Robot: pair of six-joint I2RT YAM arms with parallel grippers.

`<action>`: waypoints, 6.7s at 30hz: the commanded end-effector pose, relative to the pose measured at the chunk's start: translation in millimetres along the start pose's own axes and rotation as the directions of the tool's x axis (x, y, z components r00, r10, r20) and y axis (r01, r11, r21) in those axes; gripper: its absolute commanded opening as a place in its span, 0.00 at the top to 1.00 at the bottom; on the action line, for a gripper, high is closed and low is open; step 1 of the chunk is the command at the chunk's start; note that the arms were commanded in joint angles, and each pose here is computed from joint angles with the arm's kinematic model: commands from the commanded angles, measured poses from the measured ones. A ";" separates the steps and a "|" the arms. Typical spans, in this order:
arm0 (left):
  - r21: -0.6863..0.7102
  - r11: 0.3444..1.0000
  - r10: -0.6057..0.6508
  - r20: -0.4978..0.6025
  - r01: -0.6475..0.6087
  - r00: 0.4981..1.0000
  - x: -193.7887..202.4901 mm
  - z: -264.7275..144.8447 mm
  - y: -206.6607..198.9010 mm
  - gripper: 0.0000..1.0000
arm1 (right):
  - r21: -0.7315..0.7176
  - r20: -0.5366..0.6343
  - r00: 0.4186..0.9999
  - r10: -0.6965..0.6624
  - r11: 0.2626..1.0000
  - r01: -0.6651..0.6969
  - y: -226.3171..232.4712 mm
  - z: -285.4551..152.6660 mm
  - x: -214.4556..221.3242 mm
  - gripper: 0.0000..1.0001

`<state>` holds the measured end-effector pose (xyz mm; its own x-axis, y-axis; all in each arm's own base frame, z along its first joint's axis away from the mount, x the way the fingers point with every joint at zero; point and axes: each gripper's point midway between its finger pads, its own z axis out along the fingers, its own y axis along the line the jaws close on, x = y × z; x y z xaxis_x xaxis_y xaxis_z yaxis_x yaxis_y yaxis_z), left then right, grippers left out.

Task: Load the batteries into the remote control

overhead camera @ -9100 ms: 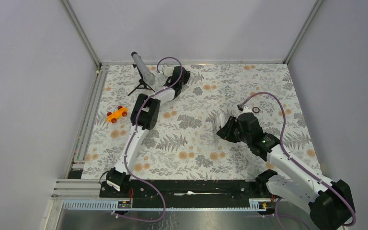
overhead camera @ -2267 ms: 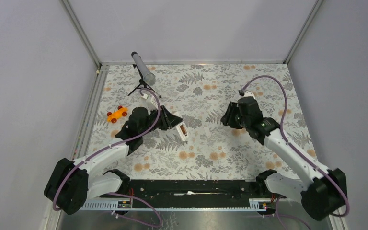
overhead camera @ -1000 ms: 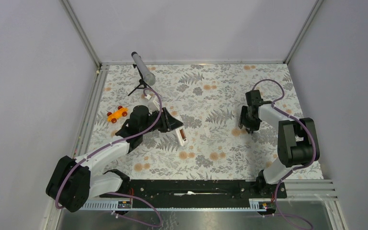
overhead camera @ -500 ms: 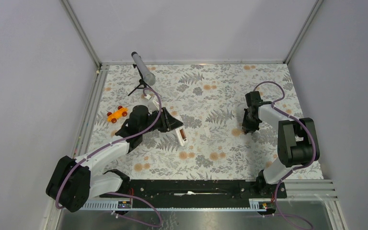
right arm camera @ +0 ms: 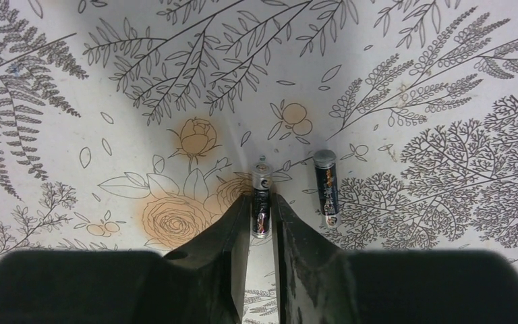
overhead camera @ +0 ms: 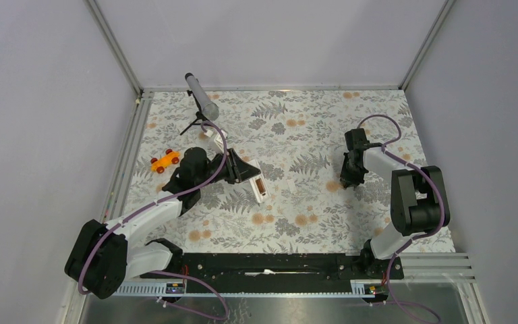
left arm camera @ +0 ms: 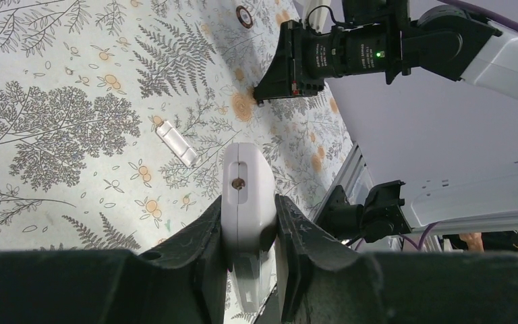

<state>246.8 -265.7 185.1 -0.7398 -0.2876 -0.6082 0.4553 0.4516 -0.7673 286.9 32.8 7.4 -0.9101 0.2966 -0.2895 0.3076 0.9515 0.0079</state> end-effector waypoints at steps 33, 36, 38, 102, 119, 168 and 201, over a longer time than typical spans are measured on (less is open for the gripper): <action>0.099 0.956 -0.260 -0.145 0.276 0.955 17.4 53.1 -38.1 1.00 | -0.789 0.546 0.835 0.072 0.378 0.484 186.0 -226.3 56.2 0.86; 0.074 0.951 -0.289 -0.142 0.301 0.947 16.4 55.3 -36.4 1.00 | -0.767 0.575 0.817 0.041 0.374 0.521 194.4 -228.4 63.3 0.85; 0.066 0.946 -0.307 -0.141 0.318 0.941 15.5 55.9 -36.5 1.00 | -0.749 0.595 0.803 0.024 0.377 0.544 199.4 -229.1 68.1 0.85; 0.029 0.959 -0.277 -0.133 0.283 0.952 2.0 43.5 -34.4 1.00 | -0.913 0.030 0.967 0.252 0.400 -0.076 207.3 -230.7 96.5 0.04; 0.116 0.954 -0.255 -0.163 0.275 0.953 -0.7 29.2 -59.7 1.00 | -0.937 -0.257 0.913 0.317 0.151 -0.316 222.0 -244.6 98.5 0.00; 0.201 0.959 -0.167 -0.160 0.197 0.973 -9.4 18.4 -83.2 1.00 | -0.887 -0.428 0.860 0.278 0.057 -0.459 224.0 -233.4 106.4 0.46; 0.199 0.948 -0.215 -0.180 0.250 0.960 -10.2 13.4 -75.0 1.00 | -0.988 -0.032 0.957 0.289 0.136 -0.075 213.3 -251.7 91.4 0.18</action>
<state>230.9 -309.2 229.8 -0.9272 -0.2415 -0.2865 0.2327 0.2280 -0.9454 192.9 284.9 202.6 -0.8117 0.5600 -0.1657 -0.0760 0.1800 0.9807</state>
